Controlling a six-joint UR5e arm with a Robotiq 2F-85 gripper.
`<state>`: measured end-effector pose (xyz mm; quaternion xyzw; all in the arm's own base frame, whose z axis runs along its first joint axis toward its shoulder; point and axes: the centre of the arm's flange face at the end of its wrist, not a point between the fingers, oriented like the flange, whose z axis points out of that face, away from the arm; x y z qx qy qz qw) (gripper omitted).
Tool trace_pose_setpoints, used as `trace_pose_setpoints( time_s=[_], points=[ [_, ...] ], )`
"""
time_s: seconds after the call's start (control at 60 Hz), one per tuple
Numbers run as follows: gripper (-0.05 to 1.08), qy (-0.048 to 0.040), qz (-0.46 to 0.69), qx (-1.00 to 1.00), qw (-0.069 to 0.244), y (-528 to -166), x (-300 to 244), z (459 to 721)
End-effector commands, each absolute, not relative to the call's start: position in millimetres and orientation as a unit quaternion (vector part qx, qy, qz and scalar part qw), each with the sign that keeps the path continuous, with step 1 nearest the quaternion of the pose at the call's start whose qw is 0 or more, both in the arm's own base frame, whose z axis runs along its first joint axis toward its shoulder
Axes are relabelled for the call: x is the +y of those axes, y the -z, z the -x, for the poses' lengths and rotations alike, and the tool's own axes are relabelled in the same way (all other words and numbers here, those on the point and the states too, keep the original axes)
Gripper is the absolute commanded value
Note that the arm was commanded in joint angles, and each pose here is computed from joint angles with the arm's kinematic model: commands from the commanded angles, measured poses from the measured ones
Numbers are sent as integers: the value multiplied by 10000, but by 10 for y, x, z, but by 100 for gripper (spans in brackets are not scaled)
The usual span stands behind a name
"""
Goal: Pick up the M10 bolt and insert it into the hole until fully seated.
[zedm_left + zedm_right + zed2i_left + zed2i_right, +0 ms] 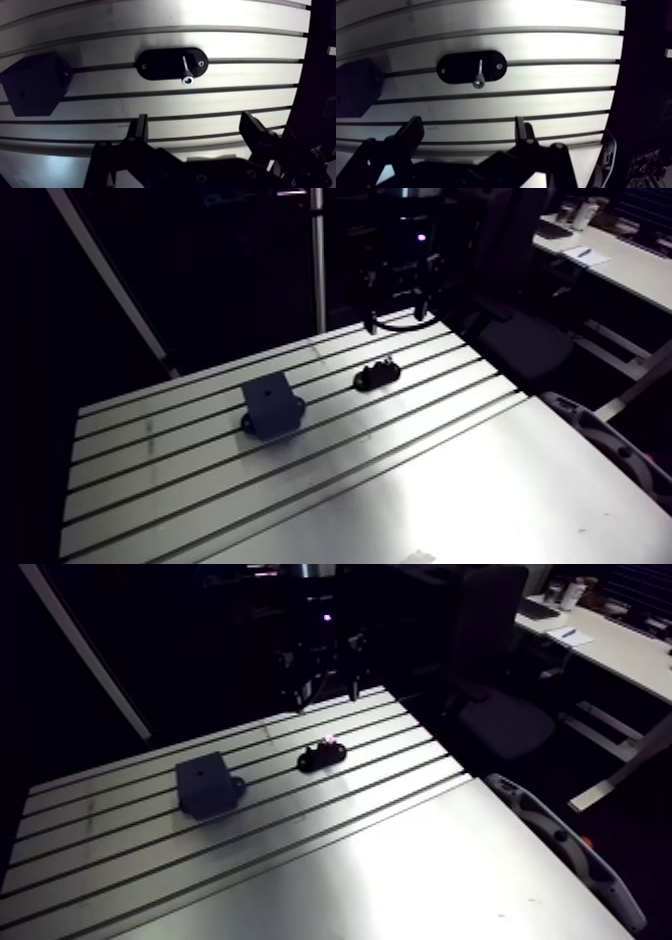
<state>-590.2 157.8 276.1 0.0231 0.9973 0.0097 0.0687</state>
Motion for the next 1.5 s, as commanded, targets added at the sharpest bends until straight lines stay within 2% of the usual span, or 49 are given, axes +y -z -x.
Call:
trace_pose_setpoints(
  time_s=[0.017,0.217,0.55,1.117,1.5],
  points=[
    [2,-128,-240,9980,573,-2620,1613,5925],
    [4,-123,-254,9978,602,-2543,1623,5900],
    [29,-93,-171,9977,653,-2427,1634,5920],
    [37,-68,-158,9974,703,-2279,1646,5945],
    [38,-3,-157,9970,763,-2202,1617,5902]
  ],
)
